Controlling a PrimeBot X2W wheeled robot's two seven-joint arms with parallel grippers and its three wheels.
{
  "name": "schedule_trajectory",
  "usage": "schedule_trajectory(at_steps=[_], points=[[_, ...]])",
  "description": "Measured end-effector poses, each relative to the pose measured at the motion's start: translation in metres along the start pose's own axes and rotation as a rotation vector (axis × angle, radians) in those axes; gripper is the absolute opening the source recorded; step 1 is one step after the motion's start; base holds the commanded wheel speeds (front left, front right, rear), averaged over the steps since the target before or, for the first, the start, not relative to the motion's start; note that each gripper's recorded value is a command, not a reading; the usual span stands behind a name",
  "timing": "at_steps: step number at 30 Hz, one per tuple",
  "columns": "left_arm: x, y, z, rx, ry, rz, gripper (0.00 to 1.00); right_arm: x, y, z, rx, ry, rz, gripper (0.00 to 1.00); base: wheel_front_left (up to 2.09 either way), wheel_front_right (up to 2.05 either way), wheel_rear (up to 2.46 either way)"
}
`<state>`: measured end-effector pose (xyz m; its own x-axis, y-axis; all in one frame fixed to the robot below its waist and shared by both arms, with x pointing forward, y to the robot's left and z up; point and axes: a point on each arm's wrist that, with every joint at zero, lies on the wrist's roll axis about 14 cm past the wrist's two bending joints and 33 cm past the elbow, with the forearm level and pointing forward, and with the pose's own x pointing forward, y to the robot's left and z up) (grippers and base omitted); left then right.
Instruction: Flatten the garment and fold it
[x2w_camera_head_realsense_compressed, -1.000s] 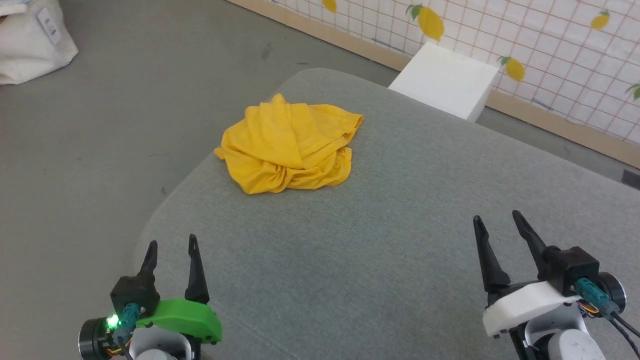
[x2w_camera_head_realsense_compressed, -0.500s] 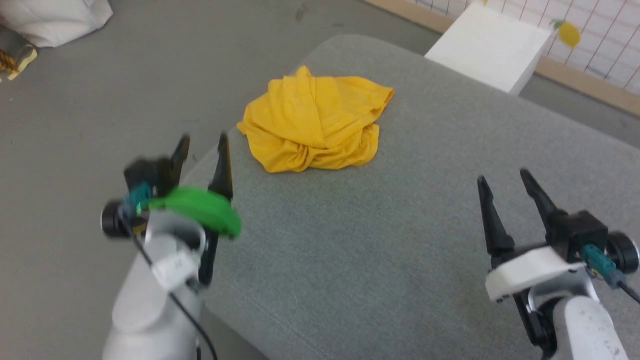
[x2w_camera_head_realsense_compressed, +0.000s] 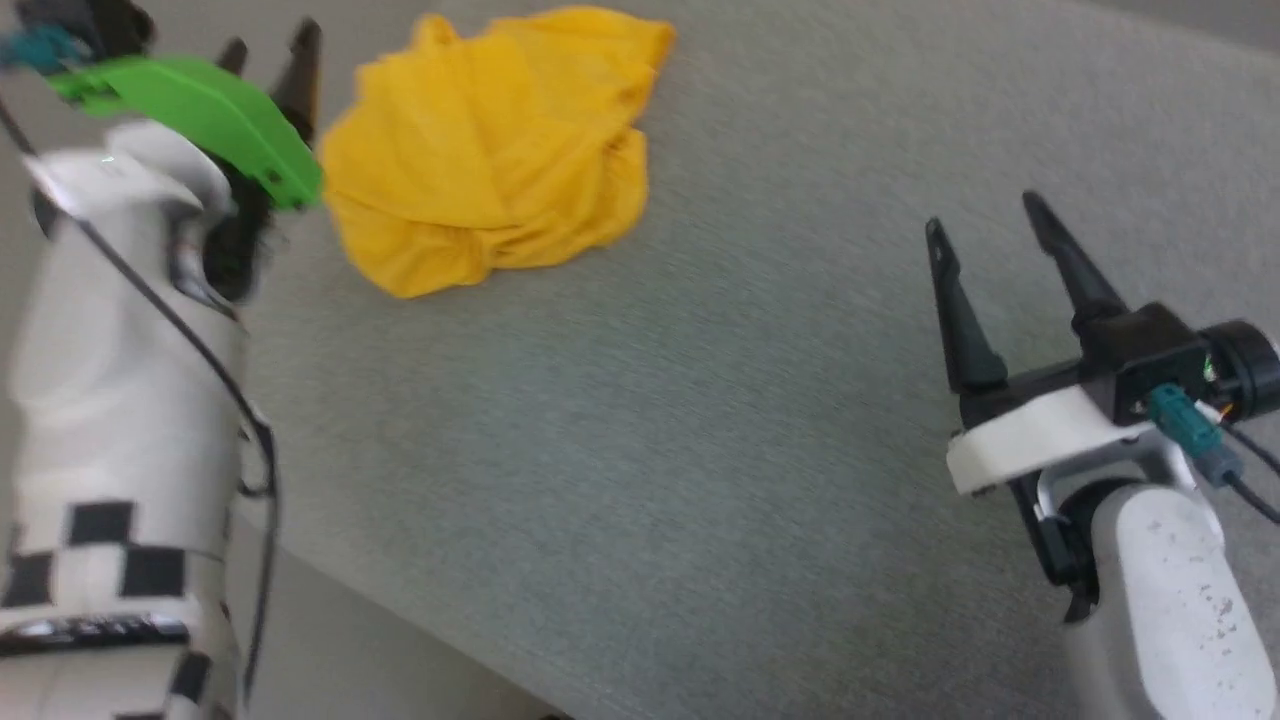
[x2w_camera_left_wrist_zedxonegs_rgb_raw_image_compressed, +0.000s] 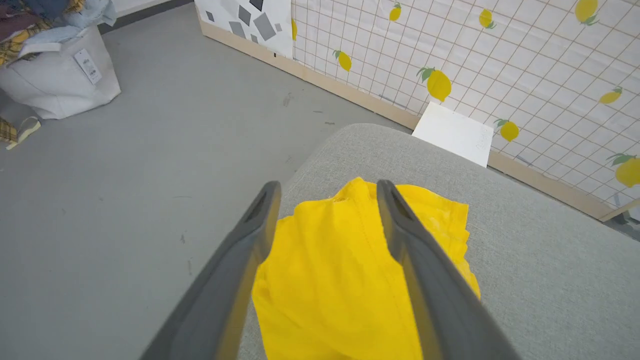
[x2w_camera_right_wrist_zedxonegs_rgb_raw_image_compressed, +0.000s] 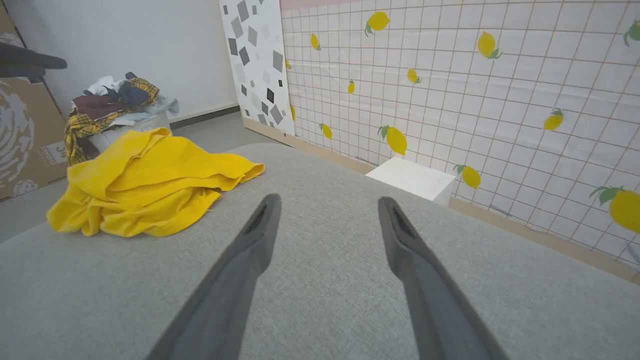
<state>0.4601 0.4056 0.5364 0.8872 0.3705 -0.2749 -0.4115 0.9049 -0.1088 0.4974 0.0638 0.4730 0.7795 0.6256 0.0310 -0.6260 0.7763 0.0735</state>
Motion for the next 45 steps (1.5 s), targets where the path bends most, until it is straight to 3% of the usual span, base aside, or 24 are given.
schedule_trajectory(at_steps=[9,13,17,18,20,21,24,25,26,33,38,42,45], points=[[0.063,-0.021,-0.075,-0.1,0.337,-0.012,1.0,-0.019,-0.06,-0.054,0.036,0.083,-0.142,1.0,0.0,0.0,0.0],[0.07,-0.035,-0.137,-0.105,0.563,0.001,1.0,-0.036,-0.083,-0.075,0.048,0.117,-0.206,1.0,0.0,0.0,0.0],[0.07,-0.038,-0.171,-0.096,0.704,0.03,1.0,-0.043,-0.096,-0.079,0.056,0.111,-0.247,1.0,0.0,0.0,0.0],[0.07,-0.039,-0.172,-0.09,0.724,0.03,0.53,-0.045,-0.099,-0.079,0.057,0.109,-0.255,1.0,0.0,0.0,0.0],[0.07,-0.04,-0.174,-0.069,0.753,0.023,0.08,-0.049,-0.105,-0.078,0.064,0.103,-0.274,1.0,0.0,0.0,0.0],[0.07,-0.041,-0.172,-0.06,0.75,0.018,0.0,-0.051,-0.107,-0.077,0.064,0.102,-0.281,1.0,0.0,0.0,0.0],[0.07,-0.04,-0.157,0.011,0.646,0.003,0.0,-0.06,-0.112,-0.074,0.065,0.103,-0.303,1.0,0.0,0.0,0.0],[0.072,-0.046,-0.13,0.102,0.462,-0.018,0.0,-0.073,-0.115,-0.07,0.072,0.111,-0.33,1.0,0.0,0.0,0.0],[0.074,-0.049,-0.115,0.125,0.385,-0.025,0.0,-0.079,-0.116,-0.07,0.077,0.116,-0.339,1.0,0.0,0.0,0.0],[0.05,-0.104,0.042,0.202,-0.221,-0.168,0.0,-0.126,-0.113,-0.05,0.101,0.116,-0.414,1.0,0.0,0.0,0.0],[-0.011,-0.173,0.132,0.212,-0.553,-0.352,0.0,-0.146,-0.114,-0.008,0.067,0.033,-0.451,1.0,0.0,0.0,0.0],[-0.063,-0.236,0.167,0.156,-0.695,-0.534,0.0,-0.166,-0.116,0.02,0.044,-0.025,-0.488,1.0,0.0,0.0,0.0],[-0.095,-0.287,0.169,0.121,-0.729,-0.683,0.0,-0.184,-0.121,0.034,0.029,-0.054,-0.528,1.0,0.0,0.0,0.0]])
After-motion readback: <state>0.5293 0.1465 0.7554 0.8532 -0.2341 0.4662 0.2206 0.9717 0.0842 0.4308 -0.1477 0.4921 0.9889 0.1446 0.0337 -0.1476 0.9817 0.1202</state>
